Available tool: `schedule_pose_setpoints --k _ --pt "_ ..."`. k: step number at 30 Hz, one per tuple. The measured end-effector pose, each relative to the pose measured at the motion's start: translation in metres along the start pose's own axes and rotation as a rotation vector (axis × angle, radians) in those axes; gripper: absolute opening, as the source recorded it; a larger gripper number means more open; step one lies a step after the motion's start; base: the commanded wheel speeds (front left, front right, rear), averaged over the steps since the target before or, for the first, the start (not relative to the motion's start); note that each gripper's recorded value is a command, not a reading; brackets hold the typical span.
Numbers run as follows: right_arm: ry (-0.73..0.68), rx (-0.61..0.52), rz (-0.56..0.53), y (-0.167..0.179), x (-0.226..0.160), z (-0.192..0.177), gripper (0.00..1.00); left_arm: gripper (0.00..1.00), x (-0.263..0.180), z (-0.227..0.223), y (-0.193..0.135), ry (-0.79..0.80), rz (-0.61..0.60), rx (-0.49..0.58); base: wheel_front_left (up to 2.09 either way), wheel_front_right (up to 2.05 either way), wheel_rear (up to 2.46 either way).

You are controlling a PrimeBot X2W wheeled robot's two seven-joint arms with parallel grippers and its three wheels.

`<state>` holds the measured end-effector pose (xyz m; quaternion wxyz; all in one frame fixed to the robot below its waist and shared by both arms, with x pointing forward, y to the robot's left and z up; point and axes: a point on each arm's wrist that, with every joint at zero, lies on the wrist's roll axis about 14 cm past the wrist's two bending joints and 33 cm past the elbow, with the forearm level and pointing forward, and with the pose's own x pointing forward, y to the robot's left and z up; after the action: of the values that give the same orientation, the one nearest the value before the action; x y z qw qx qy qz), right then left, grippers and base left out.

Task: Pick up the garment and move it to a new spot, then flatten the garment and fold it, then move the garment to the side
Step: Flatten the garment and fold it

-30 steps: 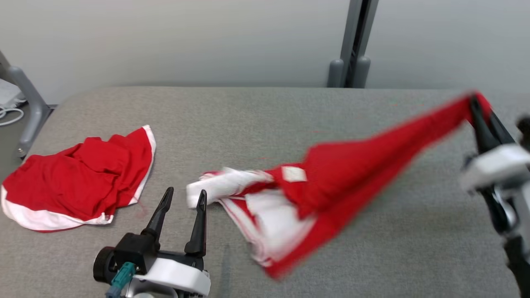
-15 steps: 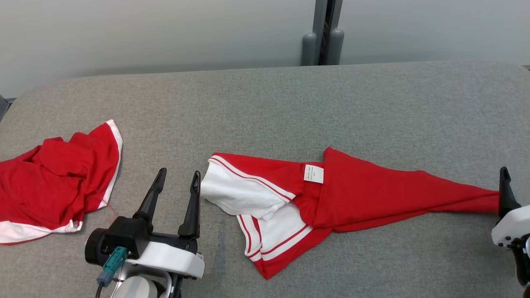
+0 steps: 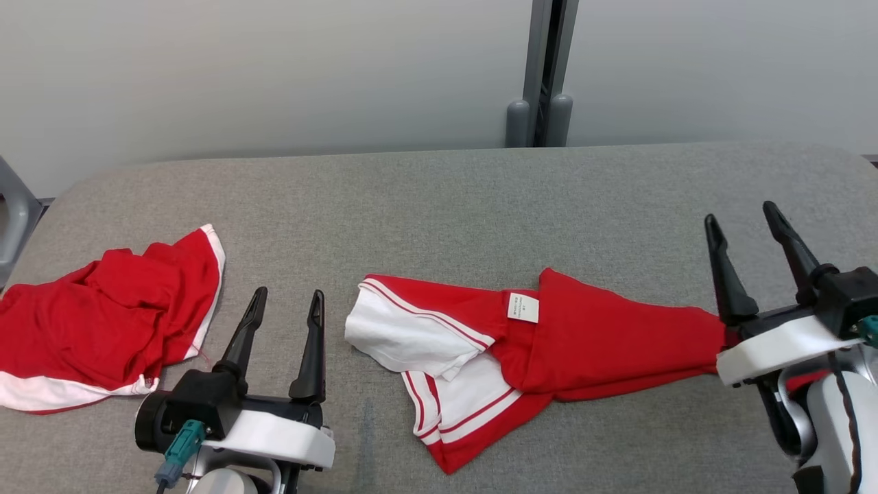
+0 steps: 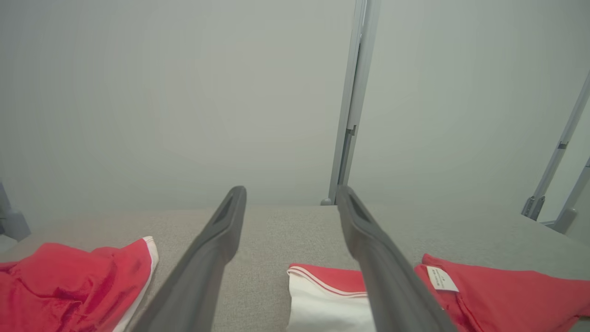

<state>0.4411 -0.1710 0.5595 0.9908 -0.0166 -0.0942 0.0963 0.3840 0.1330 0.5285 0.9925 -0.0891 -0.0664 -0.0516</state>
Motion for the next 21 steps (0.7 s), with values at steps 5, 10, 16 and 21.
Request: schedule_pose_setpoints --k 5,10,16,21 --pt "-0.055 -0.012 0.106 0.037 -0.009 0.016 1.0 1.0 -0.004 0.009 0.002 -0.025 0.008 -0.001 0.0 0.0 0.0" --pt "-0.036 0.025 0.139 0.058 -0.026 0.008 1.0 1.0 -0.012 0.006 0.004 -0.014 0.019 -0.003 0.0 0.0 0.0" --pt "-0.015 0.052 0.163 0.073 -0.034 0.0 1.0 1.0 -0.016 0.0 0.003 0.005 0.017 0.003 0.0 0.0 0.0" --pt "-0.019 0.047 0.227 0.092 -0.032 0.002 1.0 1.0 -0.018 -0.001 0.003 0.007 0.019 0.004 0.0 0.0 0.0"
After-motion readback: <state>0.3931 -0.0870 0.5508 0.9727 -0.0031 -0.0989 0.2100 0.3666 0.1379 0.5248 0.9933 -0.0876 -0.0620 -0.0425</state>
